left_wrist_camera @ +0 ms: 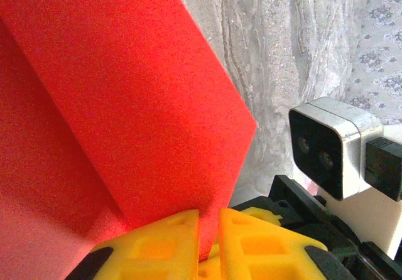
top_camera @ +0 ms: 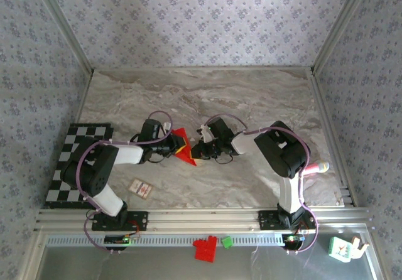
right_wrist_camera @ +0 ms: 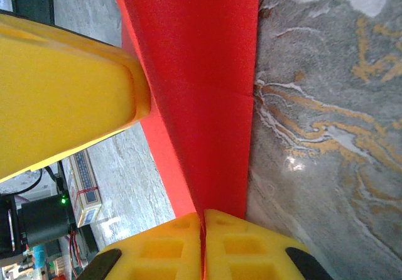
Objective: Fold a paper plane with a square sheet of paper (pick it up from the middle)
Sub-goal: Fourth fold the wing at the center of the table.
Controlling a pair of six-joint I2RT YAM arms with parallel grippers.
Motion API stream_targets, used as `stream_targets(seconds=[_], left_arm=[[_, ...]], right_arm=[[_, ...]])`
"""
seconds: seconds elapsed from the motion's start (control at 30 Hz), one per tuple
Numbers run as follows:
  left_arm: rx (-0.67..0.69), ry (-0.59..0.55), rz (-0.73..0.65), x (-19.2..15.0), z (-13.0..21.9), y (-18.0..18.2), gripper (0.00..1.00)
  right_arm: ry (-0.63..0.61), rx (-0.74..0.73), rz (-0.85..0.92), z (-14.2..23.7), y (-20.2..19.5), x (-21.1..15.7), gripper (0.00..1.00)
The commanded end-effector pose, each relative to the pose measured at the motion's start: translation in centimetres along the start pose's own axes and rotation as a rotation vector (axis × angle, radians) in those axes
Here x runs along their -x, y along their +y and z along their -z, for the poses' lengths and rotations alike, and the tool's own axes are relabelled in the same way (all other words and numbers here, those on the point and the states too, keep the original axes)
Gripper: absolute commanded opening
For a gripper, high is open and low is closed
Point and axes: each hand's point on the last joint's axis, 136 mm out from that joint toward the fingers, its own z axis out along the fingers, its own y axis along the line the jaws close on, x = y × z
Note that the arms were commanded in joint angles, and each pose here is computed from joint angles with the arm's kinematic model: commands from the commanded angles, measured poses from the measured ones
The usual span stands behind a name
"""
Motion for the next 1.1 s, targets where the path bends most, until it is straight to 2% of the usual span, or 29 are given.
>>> stream_targets(seconds=[0.0,0.4,0.77,1.07], left_arm=[[-0.041,0.005,-0.028,0.3,-0.3,-1.3,0.16],[-0.008,0.01,-0.014,0.2,-0.7,-0.2,0.15],[0.002,0.012,-0.013,0.3,-0.7,-0.1,0.14],[0.009,0.013,-0.008,0.2,-0.7,0.1,0.14]], right_arm=[[0.068,-0.16,-0.109,-0.9,-5.4,-3.2,0.1],[0.064,-0.138,-0.1,-0.6,-4.5,-2.9,0.13],[0.048,-0.065,-0.054,1.3,-0.5,-1.7,0.17],[0.081,-0.073,-0.049,1.4,-0.2,-2.6,0.17]])
